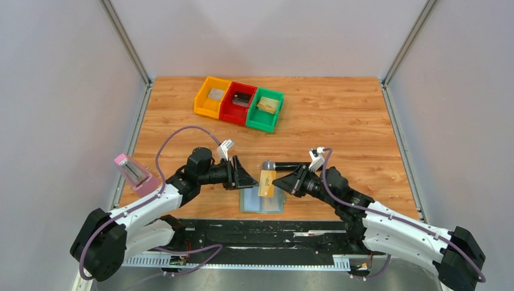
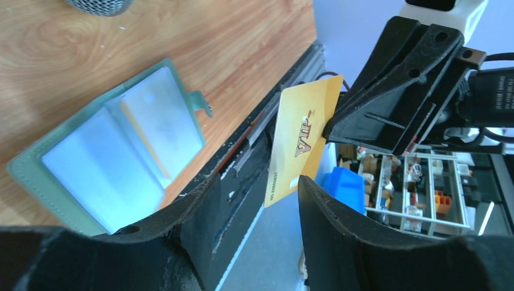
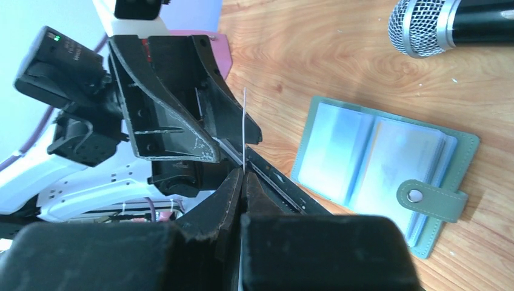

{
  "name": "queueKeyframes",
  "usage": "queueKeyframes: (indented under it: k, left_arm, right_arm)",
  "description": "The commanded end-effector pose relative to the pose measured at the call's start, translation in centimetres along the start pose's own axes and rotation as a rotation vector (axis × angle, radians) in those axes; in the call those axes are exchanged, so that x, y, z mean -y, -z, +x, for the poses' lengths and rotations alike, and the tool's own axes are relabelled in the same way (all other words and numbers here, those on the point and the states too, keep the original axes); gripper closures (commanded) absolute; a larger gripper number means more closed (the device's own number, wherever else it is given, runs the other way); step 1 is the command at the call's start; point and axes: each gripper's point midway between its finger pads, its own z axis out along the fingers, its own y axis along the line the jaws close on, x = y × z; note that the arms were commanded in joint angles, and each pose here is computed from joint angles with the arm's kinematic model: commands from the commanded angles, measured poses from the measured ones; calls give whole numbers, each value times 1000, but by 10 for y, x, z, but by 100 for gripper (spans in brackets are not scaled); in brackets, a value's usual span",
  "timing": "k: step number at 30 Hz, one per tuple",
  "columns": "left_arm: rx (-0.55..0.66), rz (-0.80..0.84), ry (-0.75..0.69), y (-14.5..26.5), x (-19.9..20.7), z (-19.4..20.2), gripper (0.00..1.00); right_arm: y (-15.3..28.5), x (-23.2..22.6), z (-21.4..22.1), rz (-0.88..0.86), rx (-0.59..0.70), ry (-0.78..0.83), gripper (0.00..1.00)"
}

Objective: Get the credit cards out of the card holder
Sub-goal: Remove the credit card from the card holder.

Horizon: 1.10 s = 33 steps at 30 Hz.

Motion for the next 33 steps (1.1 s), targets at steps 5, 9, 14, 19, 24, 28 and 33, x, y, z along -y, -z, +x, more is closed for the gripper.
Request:
queueKeyframes:
  k: [5,9,14,19,24,28,33]
  left_arm:
    - [25,232,-45,5,46,-7,44]
    - [24,249,-51,3,48,-7,45]
    - [5,247,-36,-1,42,-3,54]
    - [18,264,-28,-2,42,-4,90]
    - [2,265,-41,-2,41,-1,100]
    - [-64,234,-68,-2,35,8,100]
    - [-149,245,-125,2,41,17,100]
  right_arm:
    - [4,-28,-12,-154,64,-34,100]
    - [1,-33,-8,-179,37,-30,100]
    - [-2,-36,-5,-200,22,-26,100]
    - [-1,-34,0,-199,-6,15,99]
    - [1,-24,4,-146,-62,203,80]
    - [13,-21,-10,-107,-79,347,74]
    - [26,-26,-25,-131,-147,453,71]
